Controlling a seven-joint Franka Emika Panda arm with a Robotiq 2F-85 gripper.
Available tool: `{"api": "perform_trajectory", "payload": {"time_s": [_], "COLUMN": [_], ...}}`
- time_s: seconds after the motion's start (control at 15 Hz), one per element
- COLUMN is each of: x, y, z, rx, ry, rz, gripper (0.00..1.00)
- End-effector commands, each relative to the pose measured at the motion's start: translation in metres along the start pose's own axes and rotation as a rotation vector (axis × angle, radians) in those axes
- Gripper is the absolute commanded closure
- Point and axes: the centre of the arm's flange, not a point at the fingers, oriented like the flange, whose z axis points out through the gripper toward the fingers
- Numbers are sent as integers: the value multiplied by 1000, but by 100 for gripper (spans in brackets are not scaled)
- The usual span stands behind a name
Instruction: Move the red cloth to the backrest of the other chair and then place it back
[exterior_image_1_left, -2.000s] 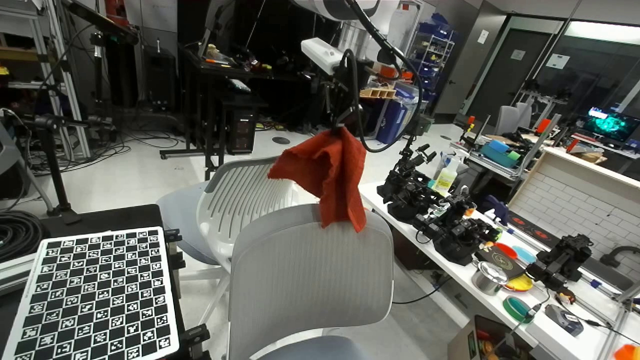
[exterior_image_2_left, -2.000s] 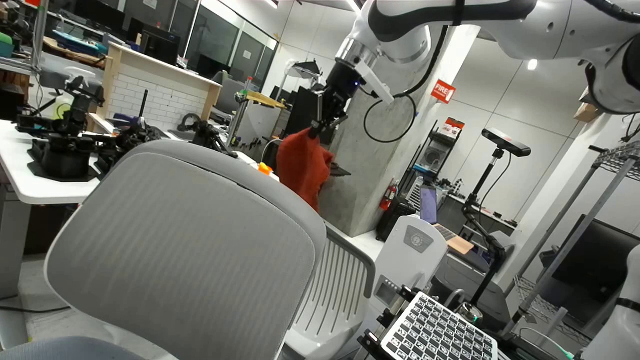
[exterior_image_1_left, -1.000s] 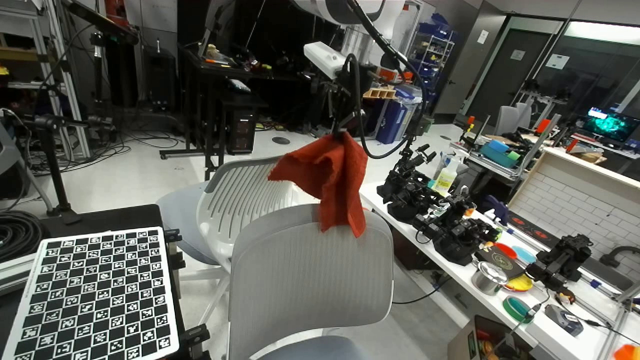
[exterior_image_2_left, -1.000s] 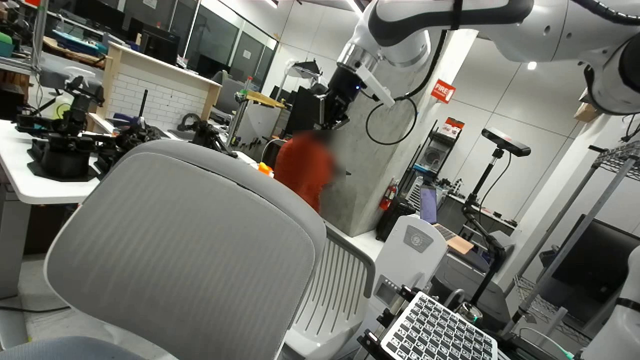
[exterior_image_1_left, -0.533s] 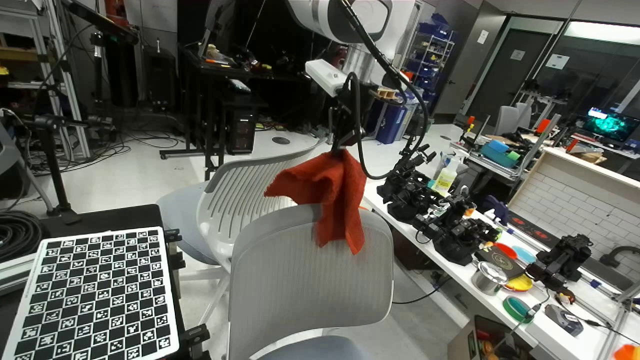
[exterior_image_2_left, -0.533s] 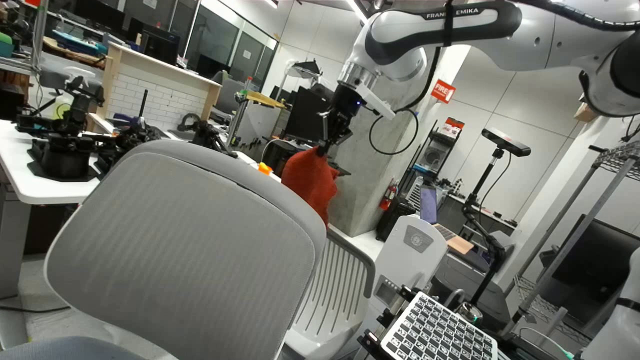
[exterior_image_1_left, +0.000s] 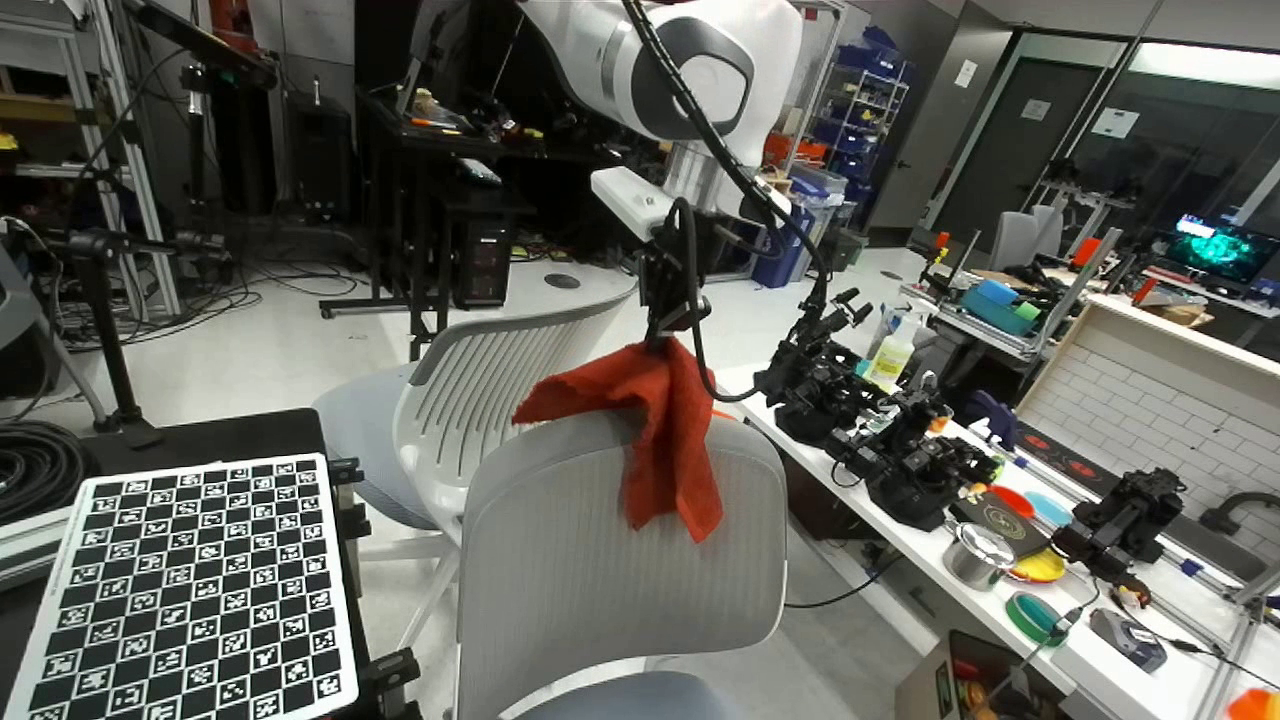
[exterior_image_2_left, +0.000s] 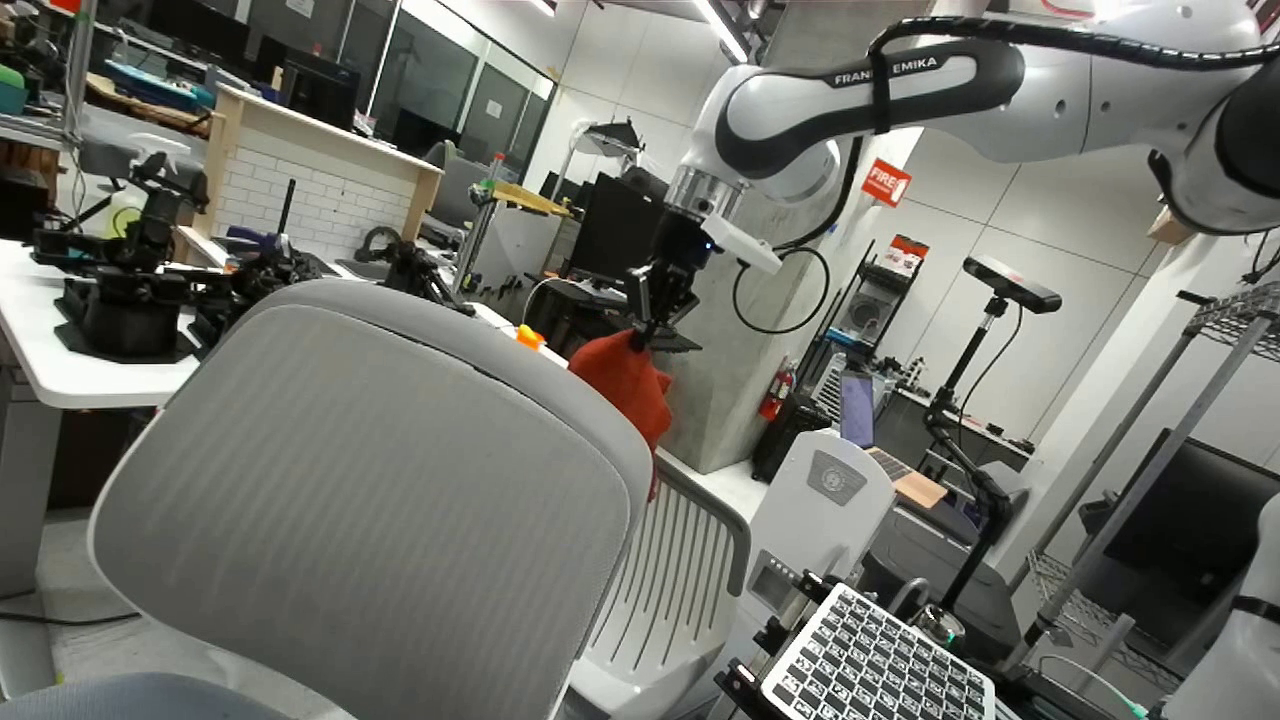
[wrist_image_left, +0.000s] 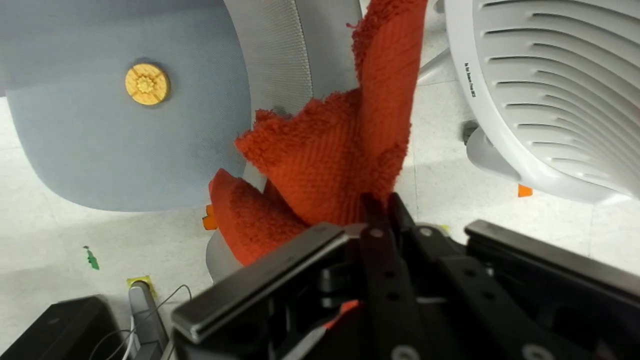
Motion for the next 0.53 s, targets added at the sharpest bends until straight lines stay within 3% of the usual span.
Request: {"api": "perform_trajectory", "payload": {"time_s": [0.0,0.47], "x": [-8,-16], "y": [-13,-31], "z": [11,25], "rx": [-21,-29], "ry": [16,15], "rz": [-13,-33], "gripper": [99,99]}}
